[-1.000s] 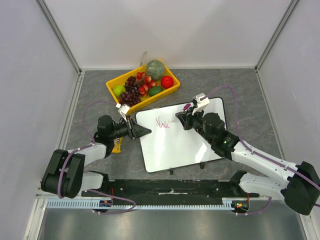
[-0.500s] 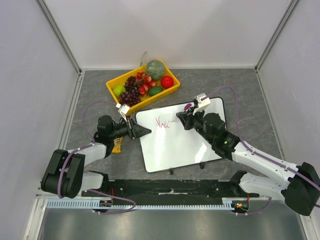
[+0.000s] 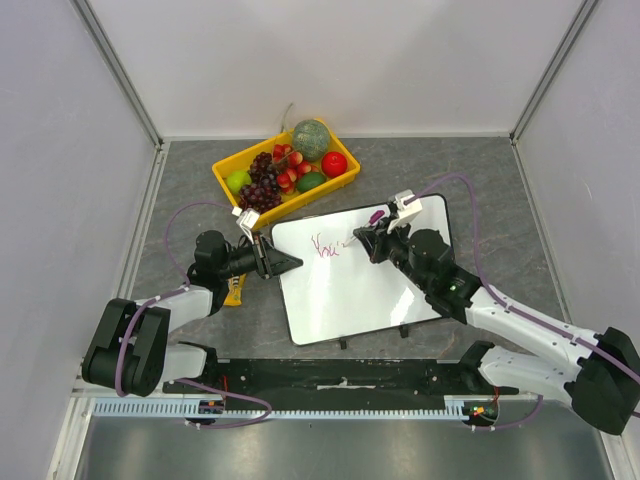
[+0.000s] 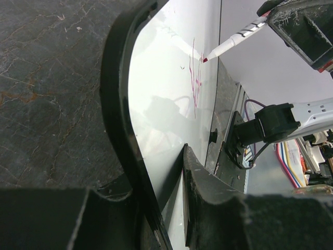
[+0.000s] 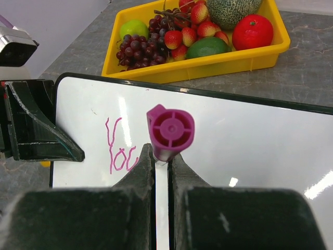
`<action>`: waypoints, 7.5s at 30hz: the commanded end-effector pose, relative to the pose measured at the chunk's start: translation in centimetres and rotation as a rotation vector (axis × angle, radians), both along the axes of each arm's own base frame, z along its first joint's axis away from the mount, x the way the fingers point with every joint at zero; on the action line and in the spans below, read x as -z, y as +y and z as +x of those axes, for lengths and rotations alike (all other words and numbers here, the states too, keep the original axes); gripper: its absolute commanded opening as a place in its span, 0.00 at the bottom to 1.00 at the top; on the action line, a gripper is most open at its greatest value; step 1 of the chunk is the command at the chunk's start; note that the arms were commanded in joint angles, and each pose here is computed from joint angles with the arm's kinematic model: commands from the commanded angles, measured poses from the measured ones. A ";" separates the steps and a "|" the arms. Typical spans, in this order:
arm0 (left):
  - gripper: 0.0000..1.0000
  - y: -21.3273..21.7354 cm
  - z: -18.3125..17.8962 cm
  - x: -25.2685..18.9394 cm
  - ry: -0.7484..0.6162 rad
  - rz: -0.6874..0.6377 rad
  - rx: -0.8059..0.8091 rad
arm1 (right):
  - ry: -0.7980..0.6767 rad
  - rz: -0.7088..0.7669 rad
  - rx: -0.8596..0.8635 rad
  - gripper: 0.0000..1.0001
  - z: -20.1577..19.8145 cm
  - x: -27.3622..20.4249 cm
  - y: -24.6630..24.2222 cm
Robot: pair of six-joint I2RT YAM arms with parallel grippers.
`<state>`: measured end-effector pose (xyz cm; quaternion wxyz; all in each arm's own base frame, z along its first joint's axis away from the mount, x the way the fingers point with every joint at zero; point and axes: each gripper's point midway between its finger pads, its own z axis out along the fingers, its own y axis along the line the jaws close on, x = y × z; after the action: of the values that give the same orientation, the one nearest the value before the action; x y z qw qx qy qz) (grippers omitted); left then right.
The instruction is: Write a sentence on the whiteboard
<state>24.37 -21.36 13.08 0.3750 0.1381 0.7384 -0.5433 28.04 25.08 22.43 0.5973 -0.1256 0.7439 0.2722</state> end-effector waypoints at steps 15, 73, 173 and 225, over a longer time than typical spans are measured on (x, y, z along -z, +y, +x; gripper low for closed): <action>0.02 0.4 0.0 2.7 -0.076 0.112 0.004 | 0.044 -0.030 -0.033 0.00 -1.1 1.9 -0.4; 0.02 0.3 0.0 2.7 -0.079 0.111 0.005 | -0.014 -0.021 0.071 0.00 0.4 -1.2 -1.9; 0.02 0.3 0.0 2.7 -0.076 0.110 0.008 | 0.065 -0.031 0.044 0.00 -0.7 2.1 -2.5; 0.02 0.3 0.0 2.6 -0.078 0.108 0.009 | -0.054 0.056 0.068 0.00 -0.9 -5.0 -3.7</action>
<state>24.30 -21.39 13.09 0.3740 0.1396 0.7379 -0.5443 26.94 21.14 24.66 0.6115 -0.0898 0.7428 0.2573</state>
